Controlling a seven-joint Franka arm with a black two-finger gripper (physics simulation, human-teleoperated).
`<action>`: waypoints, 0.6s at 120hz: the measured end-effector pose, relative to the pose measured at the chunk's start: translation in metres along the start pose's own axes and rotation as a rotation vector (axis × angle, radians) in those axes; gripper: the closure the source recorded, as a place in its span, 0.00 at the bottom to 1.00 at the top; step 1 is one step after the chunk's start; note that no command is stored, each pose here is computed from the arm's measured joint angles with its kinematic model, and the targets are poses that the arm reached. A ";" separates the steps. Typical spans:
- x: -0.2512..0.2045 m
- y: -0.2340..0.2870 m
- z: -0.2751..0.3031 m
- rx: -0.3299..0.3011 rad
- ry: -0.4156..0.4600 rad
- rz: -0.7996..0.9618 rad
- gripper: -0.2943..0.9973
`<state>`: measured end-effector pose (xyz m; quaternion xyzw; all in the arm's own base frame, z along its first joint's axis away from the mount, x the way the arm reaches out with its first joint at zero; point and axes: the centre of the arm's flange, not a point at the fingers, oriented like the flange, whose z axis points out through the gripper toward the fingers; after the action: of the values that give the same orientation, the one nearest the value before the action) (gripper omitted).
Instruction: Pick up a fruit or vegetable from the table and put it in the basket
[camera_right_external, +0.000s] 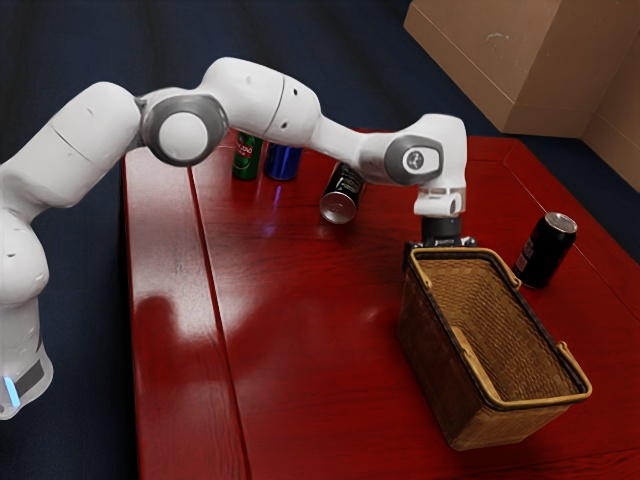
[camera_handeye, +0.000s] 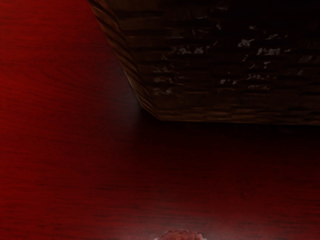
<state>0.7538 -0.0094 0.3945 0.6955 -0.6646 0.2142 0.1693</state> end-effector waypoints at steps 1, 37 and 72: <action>0.000 0.000 0.000 0.000 0.000 0.000 0.23; 0.000 -0.001 0.010 -0.001 0.007 -0.001 0.23; -0.003 -0.002 0.013 -0.001 0.010 -0.006 0.23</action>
<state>0.7568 -0.0137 0.3821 0.6963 -0.6618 0.2166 0.1738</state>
